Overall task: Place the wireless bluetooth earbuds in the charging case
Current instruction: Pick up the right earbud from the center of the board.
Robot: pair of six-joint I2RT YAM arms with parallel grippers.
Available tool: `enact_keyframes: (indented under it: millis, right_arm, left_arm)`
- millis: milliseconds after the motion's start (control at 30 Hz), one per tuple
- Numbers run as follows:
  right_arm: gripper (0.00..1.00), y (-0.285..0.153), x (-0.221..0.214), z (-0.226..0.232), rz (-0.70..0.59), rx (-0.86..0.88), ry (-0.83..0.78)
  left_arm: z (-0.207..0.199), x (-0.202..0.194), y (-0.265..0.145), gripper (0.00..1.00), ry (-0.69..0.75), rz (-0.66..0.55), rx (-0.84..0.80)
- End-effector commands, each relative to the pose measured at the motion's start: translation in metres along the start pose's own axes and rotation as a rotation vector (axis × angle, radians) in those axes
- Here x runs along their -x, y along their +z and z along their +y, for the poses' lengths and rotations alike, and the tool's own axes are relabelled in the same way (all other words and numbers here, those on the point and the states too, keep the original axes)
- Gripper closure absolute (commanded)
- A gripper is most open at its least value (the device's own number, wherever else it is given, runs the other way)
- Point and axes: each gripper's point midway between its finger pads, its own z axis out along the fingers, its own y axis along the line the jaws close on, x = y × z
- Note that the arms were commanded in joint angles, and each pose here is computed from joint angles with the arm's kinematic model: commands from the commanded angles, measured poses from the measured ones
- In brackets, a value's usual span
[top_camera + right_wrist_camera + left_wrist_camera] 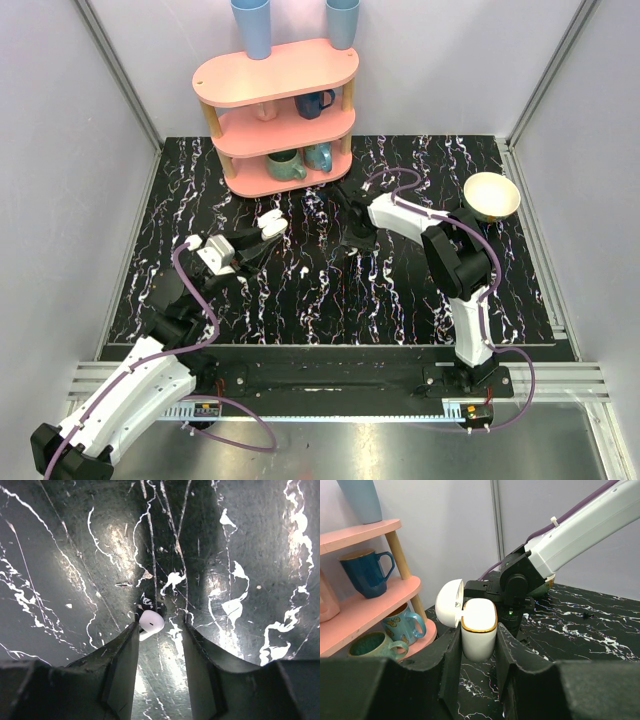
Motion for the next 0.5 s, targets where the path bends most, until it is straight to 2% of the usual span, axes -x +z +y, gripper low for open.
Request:
enact_keyframes:
  millis: [0, 233, 467]
  right_arm:
    - [0.53, 0.0015, -0.0010, -0.0024, -0.035, -0.066, 0.152]
    - [0.56, 0.0039, 0.0035, -0.0010, -0.056, -0.064, 0.172]
    - [0.60, 0.0083, 0.0082, -0.0004, -0.071, -0.071, 0.093]
  left_arm:
    - [-0.0011, 0.0191, 0.0014, 1.00, 0.034, -0.059, -0.013]
    - [-0.0007, 0.0187, 0.0013, 1.00, 0.031, -0.059, -0.010]
    - [0.0004, 0.0194, 0.0017, 1.00, 0.035, -0.059, -0.005]
